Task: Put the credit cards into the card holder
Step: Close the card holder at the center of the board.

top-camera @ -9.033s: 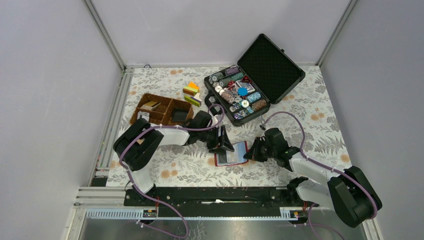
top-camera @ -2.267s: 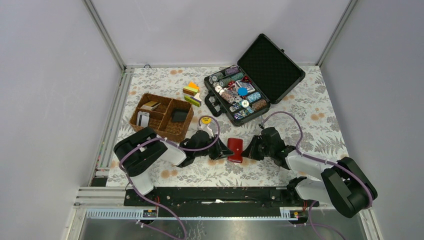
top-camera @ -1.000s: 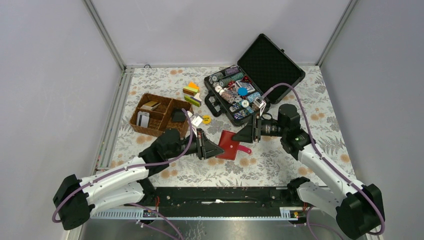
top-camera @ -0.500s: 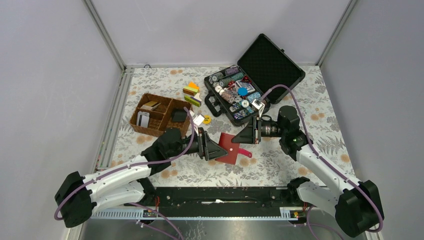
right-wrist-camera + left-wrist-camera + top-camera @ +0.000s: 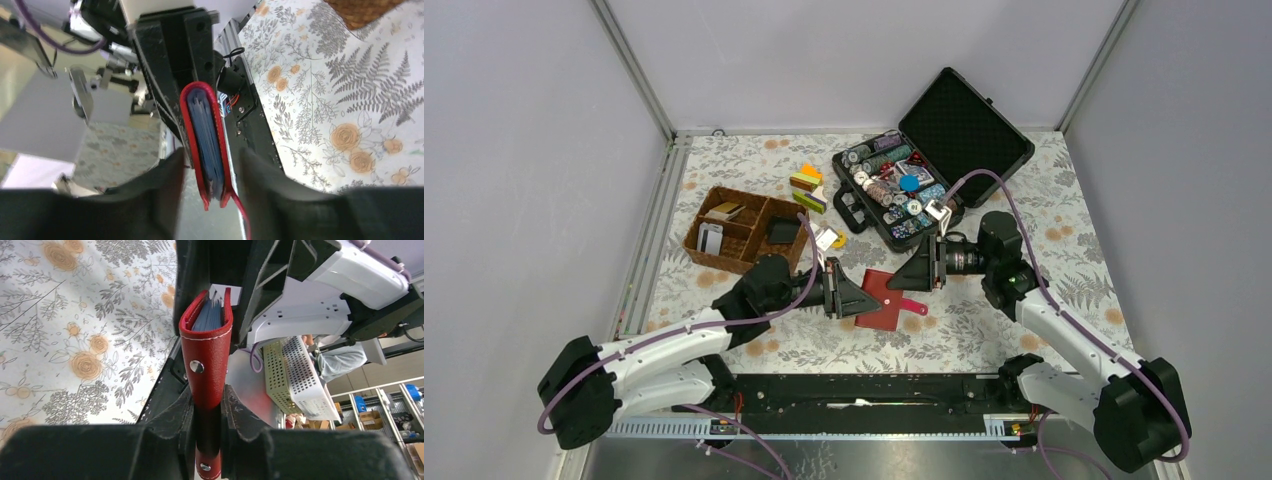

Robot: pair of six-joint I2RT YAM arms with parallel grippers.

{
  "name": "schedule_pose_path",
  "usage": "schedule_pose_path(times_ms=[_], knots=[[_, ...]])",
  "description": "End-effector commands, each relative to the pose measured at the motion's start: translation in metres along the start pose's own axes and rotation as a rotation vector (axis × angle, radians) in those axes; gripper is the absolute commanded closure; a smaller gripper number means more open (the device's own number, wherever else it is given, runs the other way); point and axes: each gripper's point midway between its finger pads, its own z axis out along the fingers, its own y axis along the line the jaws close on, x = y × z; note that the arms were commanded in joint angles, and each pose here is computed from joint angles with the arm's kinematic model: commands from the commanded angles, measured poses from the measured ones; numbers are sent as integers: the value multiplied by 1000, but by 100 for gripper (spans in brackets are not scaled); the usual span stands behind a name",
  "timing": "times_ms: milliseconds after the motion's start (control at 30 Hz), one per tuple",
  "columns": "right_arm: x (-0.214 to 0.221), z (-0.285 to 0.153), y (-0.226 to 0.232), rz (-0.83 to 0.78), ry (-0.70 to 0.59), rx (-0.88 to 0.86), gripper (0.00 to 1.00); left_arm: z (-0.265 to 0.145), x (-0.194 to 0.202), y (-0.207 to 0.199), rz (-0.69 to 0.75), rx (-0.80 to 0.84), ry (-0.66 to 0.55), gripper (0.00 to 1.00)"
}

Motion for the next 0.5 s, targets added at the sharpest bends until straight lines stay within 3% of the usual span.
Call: schedule_pose_path(times_ms=[0,67,167,300,467], knots=[[-8,-2,-15,-33,-33,132,38,-5,-22,-12,91,3,-82,100],[-12,-6,-28,-48,-62,225,24,-11,-32,-9,120,-48,-101,100],[-17,-14,-44,-61,-119,339,16,-24,-49,4,174,-195,-103,100],[-21,-22,-62,-50,-198,437,14,-54,-79,27,195,-365,-76,100],[-35,-15,-64,-16,-299,391,15,-80,-117,39,225,-434,-90,100]])
